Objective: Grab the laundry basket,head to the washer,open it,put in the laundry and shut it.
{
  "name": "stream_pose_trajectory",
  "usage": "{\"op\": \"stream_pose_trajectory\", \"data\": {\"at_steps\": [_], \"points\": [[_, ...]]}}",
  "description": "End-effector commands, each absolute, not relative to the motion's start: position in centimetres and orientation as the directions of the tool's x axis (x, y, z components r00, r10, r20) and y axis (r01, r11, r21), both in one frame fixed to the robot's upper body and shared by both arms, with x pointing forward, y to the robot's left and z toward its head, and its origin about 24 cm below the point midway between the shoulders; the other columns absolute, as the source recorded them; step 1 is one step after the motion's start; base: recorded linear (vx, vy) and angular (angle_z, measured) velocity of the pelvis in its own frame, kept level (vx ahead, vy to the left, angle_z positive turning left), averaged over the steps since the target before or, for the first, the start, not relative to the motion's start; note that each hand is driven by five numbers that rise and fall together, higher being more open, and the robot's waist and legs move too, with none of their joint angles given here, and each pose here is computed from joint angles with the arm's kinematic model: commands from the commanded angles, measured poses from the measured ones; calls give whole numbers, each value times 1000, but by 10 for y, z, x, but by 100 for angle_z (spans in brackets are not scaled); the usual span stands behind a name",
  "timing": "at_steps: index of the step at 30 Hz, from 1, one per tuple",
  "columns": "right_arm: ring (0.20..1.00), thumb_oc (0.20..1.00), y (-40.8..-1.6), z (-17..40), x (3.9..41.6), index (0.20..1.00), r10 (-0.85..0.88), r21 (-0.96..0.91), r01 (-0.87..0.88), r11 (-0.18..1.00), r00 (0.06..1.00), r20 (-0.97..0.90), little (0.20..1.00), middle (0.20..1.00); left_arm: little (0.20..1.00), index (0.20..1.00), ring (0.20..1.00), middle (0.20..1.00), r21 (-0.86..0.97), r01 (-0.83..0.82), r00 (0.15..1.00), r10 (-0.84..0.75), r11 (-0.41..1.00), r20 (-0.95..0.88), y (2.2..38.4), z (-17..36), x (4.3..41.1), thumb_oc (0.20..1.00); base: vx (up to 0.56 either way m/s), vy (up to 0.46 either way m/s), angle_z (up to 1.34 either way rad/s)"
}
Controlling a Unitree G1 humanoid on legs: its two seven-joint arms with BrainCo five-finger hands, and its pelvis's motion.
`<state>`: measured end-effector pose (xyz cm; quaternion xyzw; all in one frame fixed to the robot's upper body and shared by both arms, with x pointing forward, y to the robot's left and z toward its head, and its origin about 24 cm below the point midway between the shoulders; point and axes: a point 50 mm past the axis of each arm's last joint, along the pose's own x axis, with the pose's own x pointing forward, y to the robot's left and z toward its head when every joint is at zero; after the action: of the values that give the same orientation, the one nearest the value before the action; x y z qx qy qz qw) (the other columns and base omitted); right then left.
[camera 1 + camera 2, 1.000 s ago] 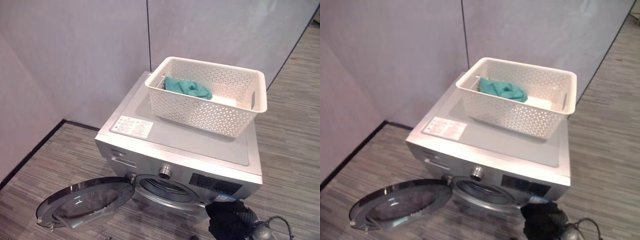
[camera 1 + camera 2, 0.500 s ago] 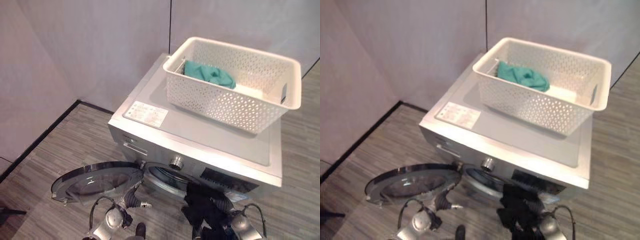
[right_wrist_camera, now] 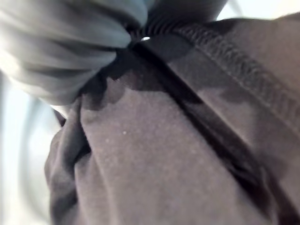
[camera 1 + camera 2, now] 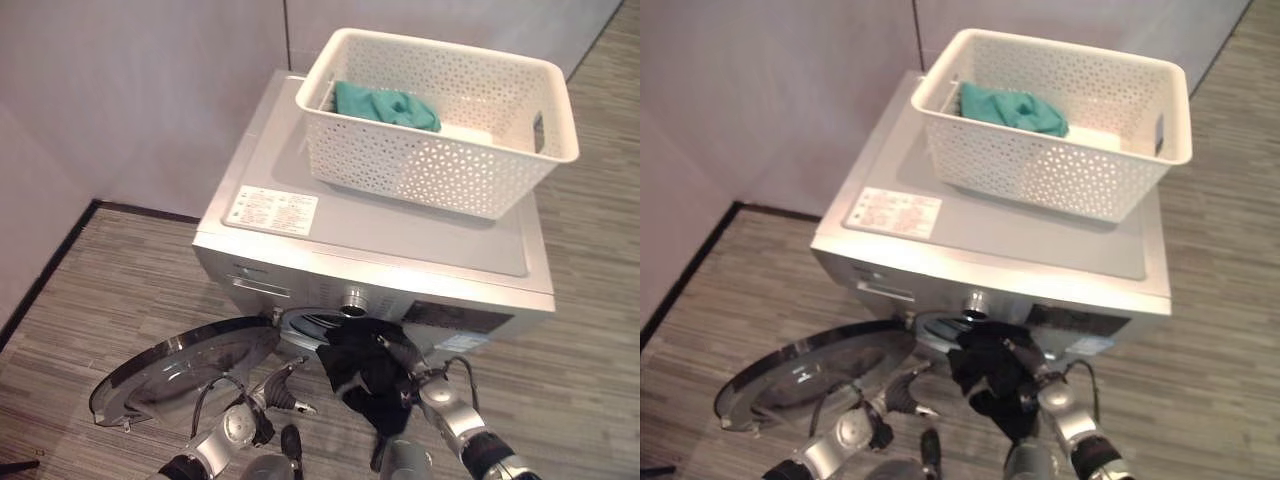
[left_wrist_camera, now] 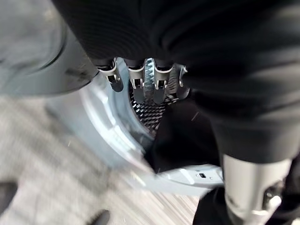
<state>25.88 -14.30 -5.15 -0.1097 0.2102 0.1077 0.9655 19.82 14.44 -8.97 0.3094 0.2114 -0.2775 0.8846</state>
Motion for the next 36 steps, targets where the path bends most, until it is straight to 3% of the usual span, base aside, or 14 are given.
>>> {"op": "stream_pose_trajectory", "data": {"at_steps": [1, 12, 22, 36], "points": [[200, 200, -117, -1, 292, 200, 258, -95, -279, 956, 948, -187, 200, 200, 1000, 1000, 1000, 1000, 399, 586, 780, -357, 706, -514, 135, -88, 207, 1000, -101, -198, -50], [200, 200, -102, 19, 297, 200, 304, -27, -308, 951, 947, -100, 200, 200, 1000, 1000, 1000, 1000, 414, 535, 832, -376, 737, -407, 103, -69, 234, 1000, -68, -123, 10], [200, 200, -81, 33, 305, 200, 320, 75, -316, 946, 945, -59, 200, 200, 1000, 1000, 1000, 1000, 264, 500, 847, -403, 825, -347, 64, -55, 248, 1000, -35, -38, 6], [200, 200, -67, 51, 314, 200, 323, 174, -320, 931, 946, 10, 200, 200, 1000, 1000, 1000, 1000, 307, 491, 868, -429, 815, -249, 31, -32, 272, 1000, -37, -11, -7]]}}
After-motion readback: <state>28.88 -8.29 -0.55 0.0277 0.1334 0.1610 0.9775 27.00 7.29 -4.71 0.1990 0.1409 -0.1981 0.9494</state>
